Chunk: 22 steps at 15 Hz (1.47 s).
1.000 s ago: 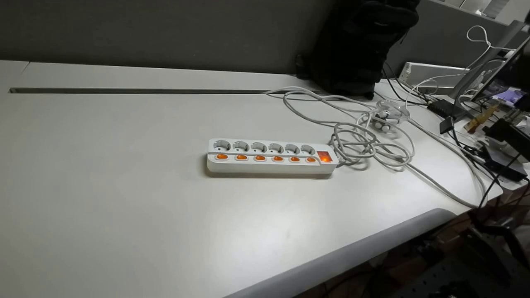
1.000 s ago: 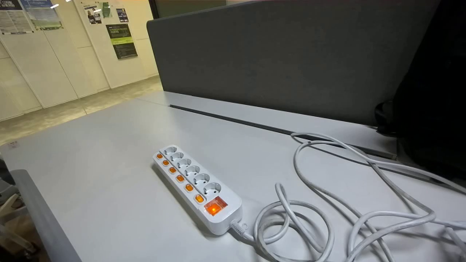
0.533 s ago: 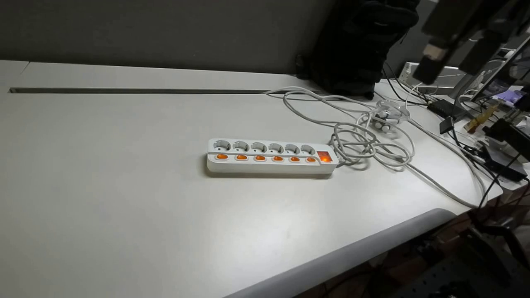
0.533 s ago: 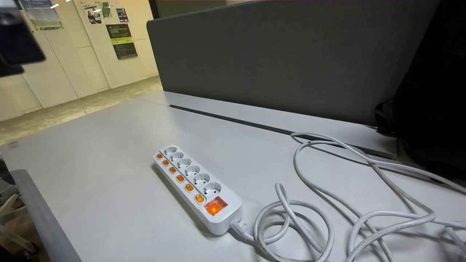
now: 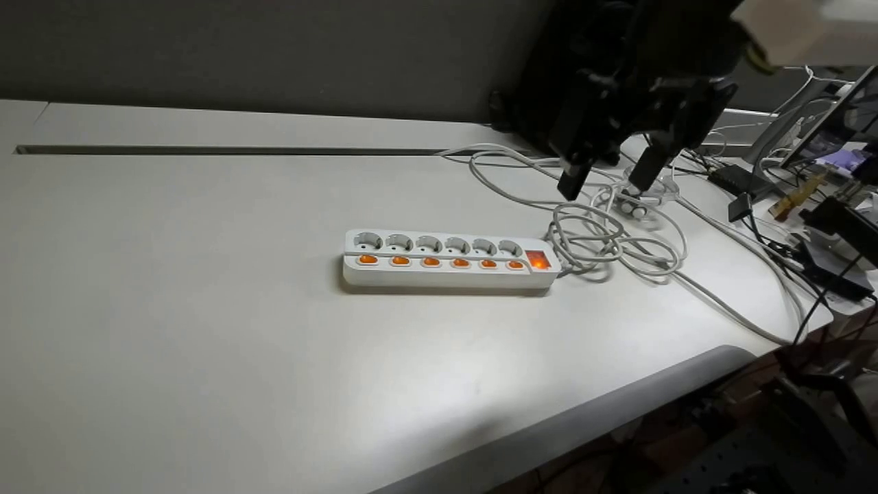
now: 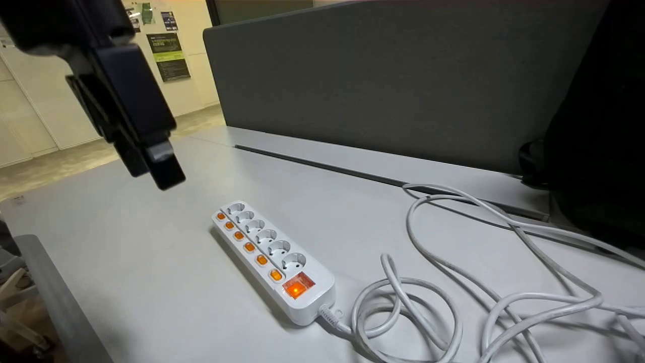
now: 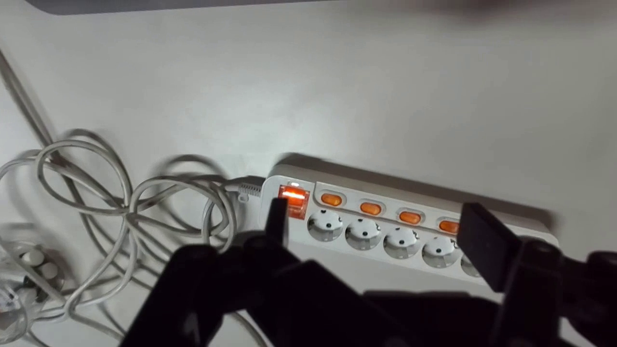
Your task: Press the third switch from the right on the extension cable
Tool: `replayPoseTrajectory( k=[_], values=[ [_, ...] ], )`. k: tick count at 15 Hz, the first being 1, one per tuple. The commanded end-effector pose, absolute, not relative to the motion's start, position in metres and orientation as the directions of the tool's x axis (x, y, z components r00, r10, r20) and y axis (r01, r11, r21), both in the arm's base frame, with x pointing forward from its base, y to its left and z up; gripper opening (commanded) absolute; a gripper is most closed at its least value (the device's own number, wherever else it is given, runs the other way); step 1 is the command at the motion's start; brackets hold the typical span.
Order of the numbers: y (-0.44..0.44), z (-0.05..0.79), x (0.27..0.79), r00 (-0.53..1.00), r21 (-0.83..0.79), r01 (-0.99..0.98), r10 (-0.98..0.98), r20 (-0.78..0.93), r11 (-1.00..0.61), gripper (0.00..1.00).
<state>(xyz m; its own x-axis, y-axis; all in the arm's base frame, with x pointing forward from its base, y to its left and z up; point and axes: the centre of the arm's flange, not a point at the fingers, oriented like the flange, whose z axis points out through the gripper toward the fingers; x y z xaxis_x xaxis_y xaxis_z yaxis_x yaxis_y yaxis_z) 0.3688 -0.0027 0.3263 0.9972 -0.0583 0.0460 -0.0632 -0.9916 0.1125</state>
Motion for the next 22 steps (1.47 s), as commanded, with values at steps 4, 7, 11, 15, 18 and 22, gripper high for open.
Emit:
replayPoseTrajectory(
  k=[4,7,11,15,18,22],
  values=[
    [0.011,0.256,0.402,0.986,0.107,-0.16,-0.163,-0.021,-0.981,0.38],
    [0.014,0.246,0.412,0.986,0.095,-0.163,-0.165,-0.015,-0.982,0.17],
    [0.017,0.243,0.428,0.99,0.093,-0.142,-0.143,-0.004,-0.985,0.0],
    [0.015,0.244,0.422,0.993,0.083,-0.114,-0.116,-0.014,-0.99,0.01],
    [0.015,0.244,0.423,0.993,0.083,-0.114,-0.115,-0.014,-0.99,0.01],
    [0.016,0.237,0.427,0.991,0.067,-0.136,-0.135,0.007,-0.988,0.0]
  ],
)
